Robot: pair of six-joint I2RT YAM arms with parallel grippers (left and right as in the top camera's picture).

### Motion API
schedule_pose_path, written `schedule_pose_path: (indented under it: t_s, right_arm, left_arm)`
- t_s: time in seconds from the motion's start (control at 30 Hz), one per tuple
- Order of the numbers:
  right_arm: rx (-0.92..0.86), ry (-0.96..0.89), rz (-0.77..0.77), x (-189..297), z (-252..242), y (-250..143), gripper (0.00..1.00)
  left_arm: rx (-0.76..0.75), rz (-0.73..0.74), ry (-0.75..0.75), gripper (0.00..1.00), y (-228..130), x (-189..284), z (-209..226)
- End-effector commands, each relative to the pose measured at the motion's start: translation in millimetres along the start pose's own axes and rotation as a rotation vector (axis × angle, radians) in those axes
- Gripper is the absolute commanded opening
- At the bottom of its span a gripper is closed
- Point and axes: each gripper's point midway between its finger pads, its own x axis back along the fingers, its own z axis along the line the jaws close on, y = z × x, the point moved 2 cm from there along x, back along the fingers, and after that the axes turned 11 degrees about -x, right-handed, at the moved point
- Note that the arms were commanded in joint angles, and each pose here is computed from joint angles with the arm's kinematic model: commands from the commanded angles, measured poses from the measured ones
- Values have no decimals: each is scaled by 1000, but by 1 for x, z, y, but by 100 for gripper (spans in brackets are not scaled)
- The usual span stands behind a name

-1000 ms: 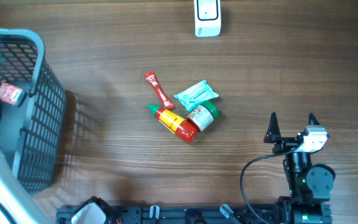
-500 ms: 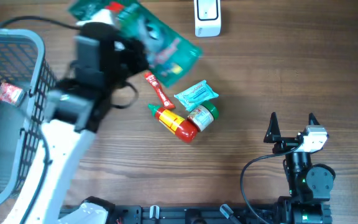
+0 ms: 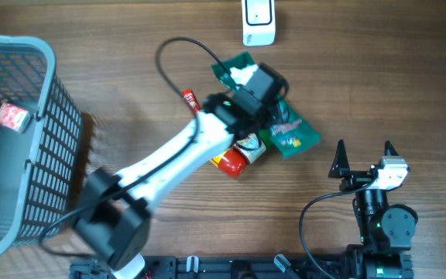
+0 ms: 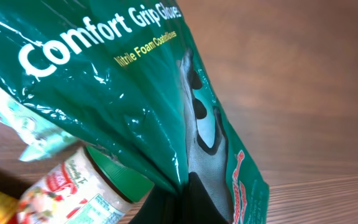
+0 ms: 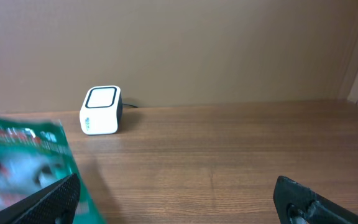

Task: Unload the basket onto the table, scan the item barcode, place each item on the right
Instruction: 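Carry the gloves pack with the left gripper and lay it right of the jar, then reach the left gripper into the basket and grasp the orange tissue pack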

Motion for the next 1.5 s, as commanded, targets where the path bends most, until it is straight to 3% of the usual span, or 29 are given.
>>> schedule_pose_path:
  t_s: [0.0, 0.07, 0.23, 0.33, 0.5, 0.7, 0.73, 0.8, 1.0, 1.17, 1.27, 1.33, 1.47]
  right_arm:
    - [9, 22, 5, 0, 4, -2, 100]
    - [9, 22, 5, 0, 4, -2, 100]
    - [9, 22, 5, 0, 4, -2, 100]
    - [9, 22, 5, 0, 4, -2, 100]
    - [9, 22, 5, 0, 4, -2, 100]
    - [9, 22, 5, 0, 4, -2, 100]
    - [9, 22, 5, 0, 4, -2, 100]
    - [9, 22, 5, 0, 4, -2, 100]
    - [9, 22, 5, 0, 4, -2, 100]
    - [9, 22, 5, 0, 4, -2, 100]
    - [9, 22, 5, 0, 4, -2, 100]
    - [9, 22, 5, 0, 4, -2, 100]
    - [9, 22, 5, 0, 4, -2, 100]
  left_arm:
    - [-28, 45, 20, 4, -19, -20, -5]
    - [-42, 45, 9, 6, -23, -19, -11]
    - [-47, 49, 6, 23, -25, -15, -14]
    - [-45, 30, -2, 26, -20, 9, -15]
    - [-52, -203, 85, 37, 29, 91, 6]
    - [148, -544, 313, 56, 86, 210, 102]
    - [202, -597, 359, 66, 93, 230, 125]
    - [308, -681, 431, 77, 103, 263, 167]
    - [655, -898, 586, 82, 107, 352, 292]
    - [897, -880, 659, 82, 75, 380, 381]
    - [1004, -770, 769, 82, 42, 379, 427]
    - [940, -667, 827, 84, 35, 369, 446]
    - [775, -470, 878, 97, 38, 324, 485]
